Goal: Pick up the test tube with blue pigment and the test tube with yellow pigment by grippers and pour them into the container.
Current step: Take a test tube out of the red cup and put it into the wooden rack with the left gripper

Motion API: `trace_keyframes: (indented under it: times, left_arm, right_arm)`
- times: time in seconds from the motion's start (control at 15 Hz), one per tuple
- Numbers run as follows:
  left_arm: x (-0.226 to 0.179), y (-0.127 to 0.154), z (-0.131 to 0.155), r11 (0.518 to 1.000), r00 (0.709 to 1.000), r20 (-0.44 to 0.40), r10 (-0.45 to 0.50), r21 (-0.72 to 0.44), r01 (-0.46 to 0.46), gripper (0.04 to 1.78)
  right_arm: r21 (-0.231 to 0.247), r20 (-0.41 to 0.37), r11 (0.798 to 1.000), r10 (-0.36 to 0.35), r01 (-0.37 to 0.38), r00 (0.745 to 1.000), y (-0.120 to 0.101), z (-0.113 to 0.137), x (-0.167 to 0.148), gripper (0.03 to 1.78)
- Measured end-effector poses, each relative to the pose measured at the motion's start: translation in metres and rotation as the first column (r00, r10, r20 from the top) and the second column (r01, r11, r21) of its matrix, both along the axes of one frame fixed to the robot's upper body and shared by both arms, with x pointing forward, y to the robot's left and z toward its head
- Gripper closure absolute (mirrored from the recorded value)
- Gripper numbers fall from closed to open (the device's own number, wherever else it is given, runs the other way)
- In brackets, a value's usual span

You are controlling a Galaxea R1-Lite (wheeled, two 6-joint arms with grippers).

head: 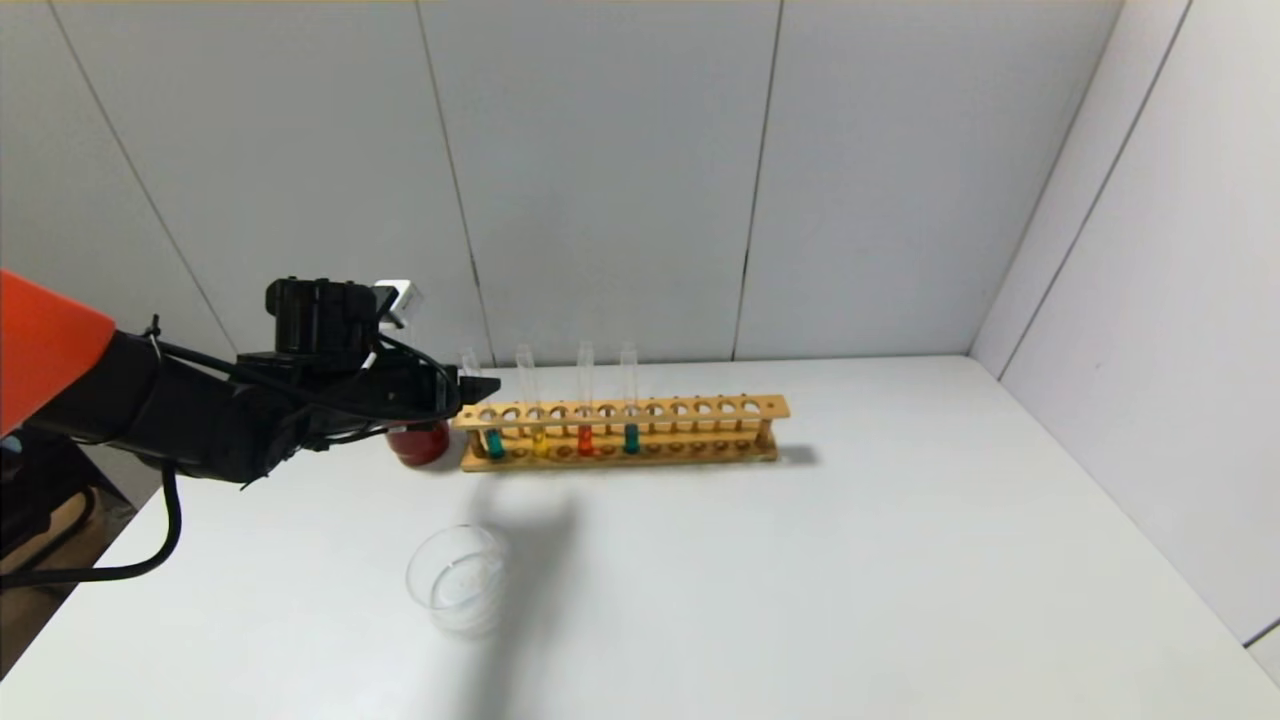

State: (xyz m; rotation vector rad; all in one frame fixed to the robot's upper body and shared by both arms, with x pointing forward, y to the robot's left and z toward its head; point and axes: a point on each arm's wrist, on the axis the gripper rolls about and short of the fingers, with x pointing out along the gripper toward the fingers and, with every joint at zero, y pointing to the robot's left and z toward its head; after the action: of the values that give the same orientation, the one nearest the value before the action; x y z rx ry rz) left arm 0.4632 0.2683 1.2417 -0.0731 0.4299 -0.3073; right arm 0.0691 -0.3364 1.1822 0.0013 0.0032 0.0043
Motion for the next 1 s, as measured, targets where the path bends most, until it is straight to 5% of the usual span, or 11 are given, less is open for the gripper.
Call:
trace_keyframes:
  times: [0.6, 0.8, 1.0]
  left_arm:
    - [0.02, -0.007, -0.018, 1.0, 1.0, -0.02, 0.007, 0.013, -0.006, 0.16]
    - [0.026, -0.012, -0.021, 1.0, 1.0, -0.02, -0.001, 0.013, 0.001, 0.47]
    - [0.03, -0.015, -0.025, 1.0, 1.0, -0.023, -0.007, 0.013, 0.008, 1.01]
  right_arm:
    - [0.0, 0.0, 1.0, 0.0, 0.0, 1.0, 0.0, 0.0, 0.0, 0.06]
    - [0.0, 0.0, 1.0, 0.0, 0.0, 1.0, 0.0, 0.0, 0.0, 0.06]
    - [0.0, 0.0, 1.0, 0.0, 0.0, 1.0, 0.0, 0.0, 0.0, 0.06]
